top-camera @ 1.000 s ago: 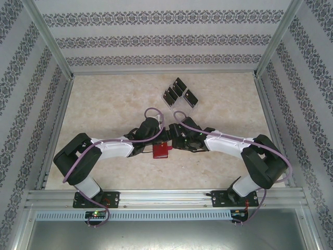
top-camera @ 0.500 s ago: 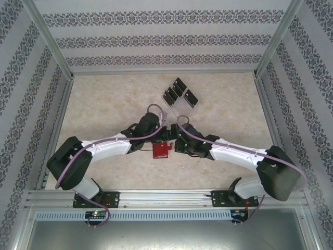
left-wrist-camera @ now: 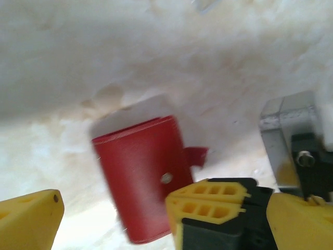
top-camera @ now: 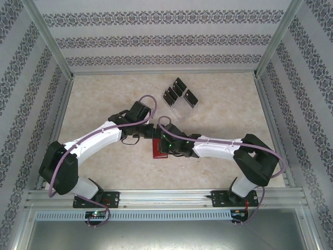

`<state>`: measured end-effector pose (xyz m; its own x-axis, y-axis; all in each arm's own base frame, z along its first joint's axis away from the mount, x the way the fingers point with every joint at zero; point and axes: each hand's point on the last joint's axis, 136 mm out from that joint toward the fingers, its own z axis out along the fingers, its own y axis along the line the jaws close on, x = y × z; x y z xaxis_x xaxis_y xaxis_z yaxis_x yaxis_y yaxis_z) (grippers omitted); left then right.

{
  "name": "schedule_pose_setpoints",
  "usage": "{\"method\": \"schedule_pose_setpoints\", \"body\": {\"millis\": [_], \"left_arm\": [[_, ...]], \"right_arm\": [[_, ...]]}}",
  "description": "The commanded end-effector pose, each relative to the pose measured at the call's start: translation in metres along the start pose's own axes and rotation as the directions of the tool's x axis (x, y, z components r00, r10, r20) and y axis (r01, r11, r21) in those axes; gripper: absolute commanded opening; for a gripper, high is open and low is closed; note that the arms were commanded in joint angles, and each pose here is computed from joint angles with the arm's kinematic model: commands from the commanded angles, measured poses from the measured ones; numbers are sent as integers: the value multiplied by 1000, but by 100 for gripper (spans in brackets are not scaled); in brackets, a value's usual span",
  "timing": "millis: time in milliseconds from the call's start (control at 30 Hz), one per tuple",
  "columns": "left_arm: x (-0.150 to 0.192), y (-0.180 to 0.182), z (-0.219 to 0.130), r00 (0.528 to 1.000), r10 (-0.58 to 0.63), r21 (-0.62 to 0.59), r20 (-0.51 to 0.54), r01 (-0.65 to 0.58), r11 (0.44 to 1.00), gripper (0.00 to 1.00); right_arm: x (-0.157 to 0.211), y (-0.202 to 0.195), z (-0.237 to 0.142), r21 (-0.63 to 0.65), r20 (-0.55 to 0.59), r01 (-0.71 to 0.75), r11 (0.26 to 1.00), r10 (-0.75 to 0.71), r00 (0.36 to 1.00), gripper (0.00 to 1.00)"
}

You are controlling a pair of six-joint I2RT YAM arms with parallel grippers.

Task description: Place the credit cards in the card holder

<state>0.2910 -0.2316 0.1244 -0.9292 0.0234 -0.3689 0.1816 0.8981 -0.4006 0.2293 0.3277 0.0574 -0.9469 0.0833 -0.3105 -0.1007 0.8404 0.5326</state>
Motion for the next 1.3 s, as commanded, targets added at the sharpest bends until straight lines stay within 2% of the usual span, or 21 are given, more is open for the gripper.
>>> {"method": "schedule_pose_setpoints", "body": {"millis": [0, 267, 533, 933, 1267], "left_arm": [[4, 98, -4, 1000, -12, -398, 15, 17, 917, 100], [9, 103, 7, 995, -88, -365, 48, 99, 926, 100], [2, 89, 22, 992, -117, -281, 53, 127, 951, 100], [7, 70, 31, 994, -103, -187, 37, 108, 976, 100], [21, 70, 47, 995, -99, -188, 1, 97, 977, 100]], "right_arm": [[16, 28, -8, -108, -22, 56, 993, -58, 998, 10], [27, 10, -22, -111, -6, 57, 992, -58, 998, 10], [13, 6, -37, -93, 58, 67, 993, -62, 996, 10], [12, -18, -4, -36, 19, 27, 999, -26, 999, 8], [16, -32, 11, -9, -10, 9, 1000, -9, 1000, 7]]}}
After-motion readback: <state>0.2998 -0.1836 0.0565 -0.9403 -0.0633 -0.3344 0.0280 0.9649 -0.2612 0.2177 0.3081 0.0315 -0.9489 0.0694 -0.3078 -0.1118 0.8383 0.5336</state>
